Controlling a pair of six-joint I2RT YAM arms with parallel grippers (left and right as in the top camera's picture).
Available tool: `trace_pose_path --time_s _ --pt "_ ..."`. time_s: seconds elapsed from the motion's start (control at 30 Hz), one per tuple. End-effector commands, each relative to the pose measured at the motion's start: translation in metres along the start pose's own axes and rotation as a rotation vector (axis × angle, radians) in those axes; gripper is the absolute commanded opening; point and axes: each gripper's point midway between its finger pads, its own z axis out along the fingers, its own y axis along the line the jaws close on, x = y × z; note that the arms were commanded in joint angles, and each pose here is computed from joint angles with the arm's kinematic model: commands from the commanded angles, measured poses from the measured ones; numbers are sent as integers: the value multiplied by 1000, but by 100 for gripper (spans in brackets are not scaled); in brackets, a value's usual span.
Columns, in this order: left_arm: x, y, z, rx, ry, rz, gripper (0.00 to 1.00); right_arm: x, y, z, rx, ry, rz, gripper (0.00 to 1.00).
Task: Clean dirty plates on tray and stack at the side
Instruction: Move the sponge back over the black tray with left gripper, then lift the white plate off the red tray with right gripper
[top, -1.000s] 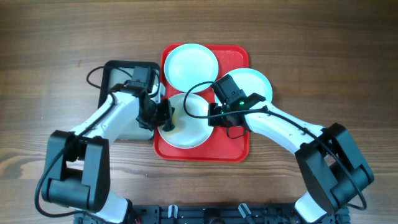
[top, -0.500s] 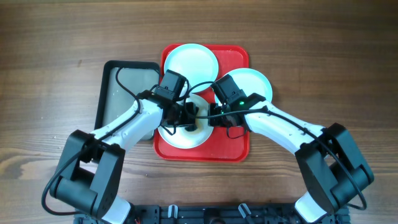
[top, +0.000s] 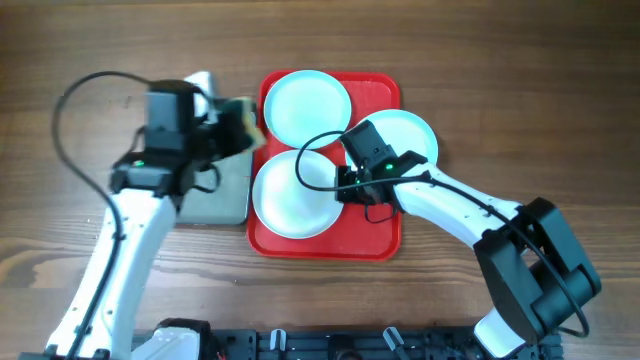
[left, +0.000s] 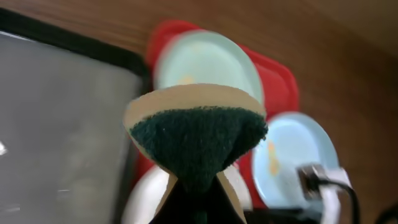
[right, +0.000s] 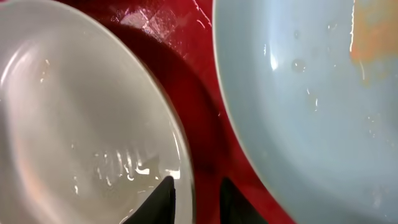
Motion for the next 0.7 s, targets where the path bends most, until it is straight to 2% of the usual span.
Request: trace_pose_path --time_s 0.0,0.1,0.27,0.37,0.43,0.47,0.5,0.67 --pt "-25 49 -19 -118 -77 -110 4 3 -3 -1 -1 -10 27 21" --pt "-29 79 -28 -173 -87 -180 4 3 -2 -1 -2 -11 28 18" --pt "-34 113 -40 -234 -107 -263 4 3 -2 -1 -3 -12 34 18" --pt "-32 117 -41 -242 -103 -272 4 3 -3 2 1 -7 49 17" --pt "-32 117 -41 -242 -101 -273 4 3 -4 4 2 -5 54 13" --pt "-32 117 -41 -243 -101 -273 4 3 -4 4 2 -5 53 6" --pt "-32 117 -41 -243 -101 -273 4 3 -4 4 2 -5 54 4" --pt "-32 117 -41 -242 -100 -273 4 -4 4 -9 -12 -26 43 4"
